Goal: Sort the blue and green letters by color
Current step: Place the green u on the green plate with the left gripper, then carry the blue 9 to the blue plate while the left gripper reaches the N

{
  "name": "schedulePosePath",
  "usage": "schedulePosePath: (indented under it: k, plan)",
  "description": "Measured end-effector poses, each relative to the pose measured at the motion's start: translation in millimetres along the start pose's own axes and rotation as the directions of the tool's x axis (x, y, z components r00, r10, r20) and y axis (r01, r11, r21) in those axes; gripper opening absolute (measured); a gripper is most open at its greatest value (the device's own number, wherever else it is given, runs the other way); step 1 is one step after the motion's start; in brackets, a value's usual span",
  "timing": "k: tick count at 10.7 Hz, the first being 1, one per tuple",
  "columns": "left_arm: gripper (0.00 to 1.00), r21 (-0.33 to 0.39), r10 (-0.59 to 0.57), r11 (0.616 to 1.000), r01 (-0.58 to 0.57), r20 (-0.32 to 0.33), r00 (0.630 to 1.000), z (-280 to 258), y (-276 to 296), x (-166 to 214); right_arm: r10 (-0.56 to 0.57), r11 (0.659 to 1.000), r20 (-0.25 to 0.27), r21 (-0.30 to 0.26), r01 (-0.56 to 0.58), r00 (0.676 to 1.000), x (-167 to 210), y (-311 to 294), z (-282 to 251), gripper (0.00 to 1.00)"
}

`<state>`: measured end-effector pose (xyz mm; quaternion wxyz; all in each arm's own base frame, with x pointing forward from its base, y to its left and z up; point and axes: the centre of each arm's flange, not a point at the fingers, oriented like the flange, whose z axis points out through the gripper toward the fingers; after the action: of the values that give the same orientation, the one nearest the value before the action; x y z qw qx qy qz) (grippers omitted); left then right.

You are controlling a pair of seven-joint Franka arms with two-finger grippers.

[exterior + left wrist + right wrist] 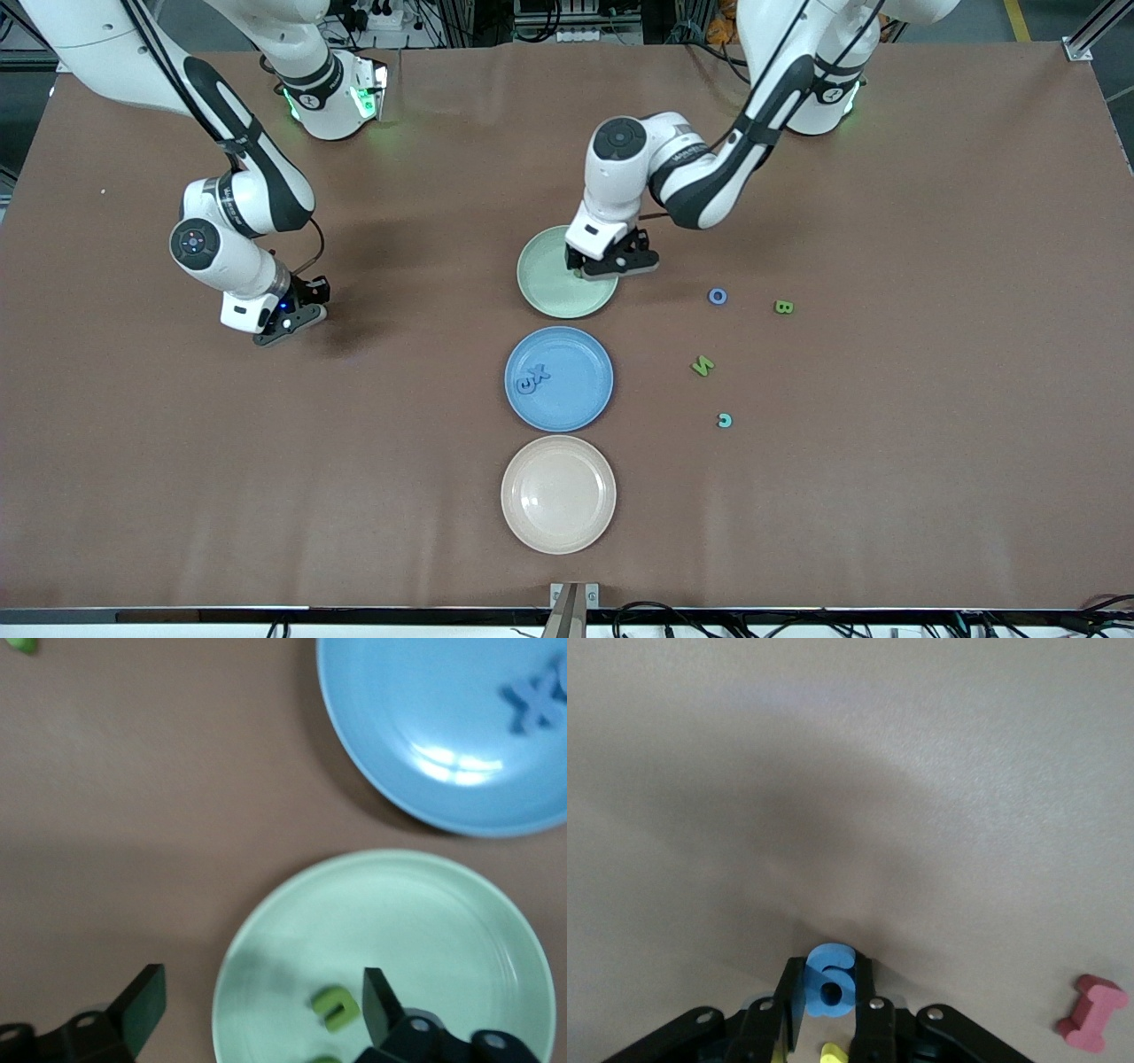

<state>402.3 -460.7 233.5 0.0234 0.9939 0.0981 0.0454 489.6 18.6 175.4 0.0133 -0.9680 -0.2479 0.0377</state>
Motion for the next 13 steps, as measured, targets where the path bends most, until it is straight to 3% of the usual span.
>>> schedulePosePath:
  k: [1, 5, 8, 10, 13]
  plan:
    - [1.00, 0.001, -0.046, 0.999, 0.046, -0.007, 0.999, -0.4, -12.9, 24.9, 0.003, 1.000, -0.013, -0.007, -0.003, 1.000, 4.2, 2.4, -4.6, 0.26]
    - [1.00, -0.019, -0.234, 0.972, 0.234, -0.040, 0.971, -11.2, -66.9, 120.4, 0.104, 0.994, -0.033, 0.023, -0.103, 0.994, 52.3, -10.1, -46.8, 0.26]
    - [1.00, -0.012, -0.359, 0.933, 0.359, -0.035, 0.933, -4.8, -84.1, 138.1, 0.232, 0.973, -0.084, 0.038, -0.229, 0.969, 103.8, -69.2, -79.1, 0.26]
    - [1.00, -0.004, -0.471, 0.882, 0.471, -0.025, 0.882, 9.9, -89.7, 148.7, 0.361, 0.932, -0.114, 0.084, -0.353, 0.926, 140.0, -125.2, -99.5, 0.26]
    - [1.00, -0.006, -0.585, 0.811, 0.585, -0.026, 0.811, 32.8, -96.0, 179.6, 0.534, 0.841, -0.123, 0.179, -0.511, 0.836, 193.5, -207.8, -117.4, 0.26]
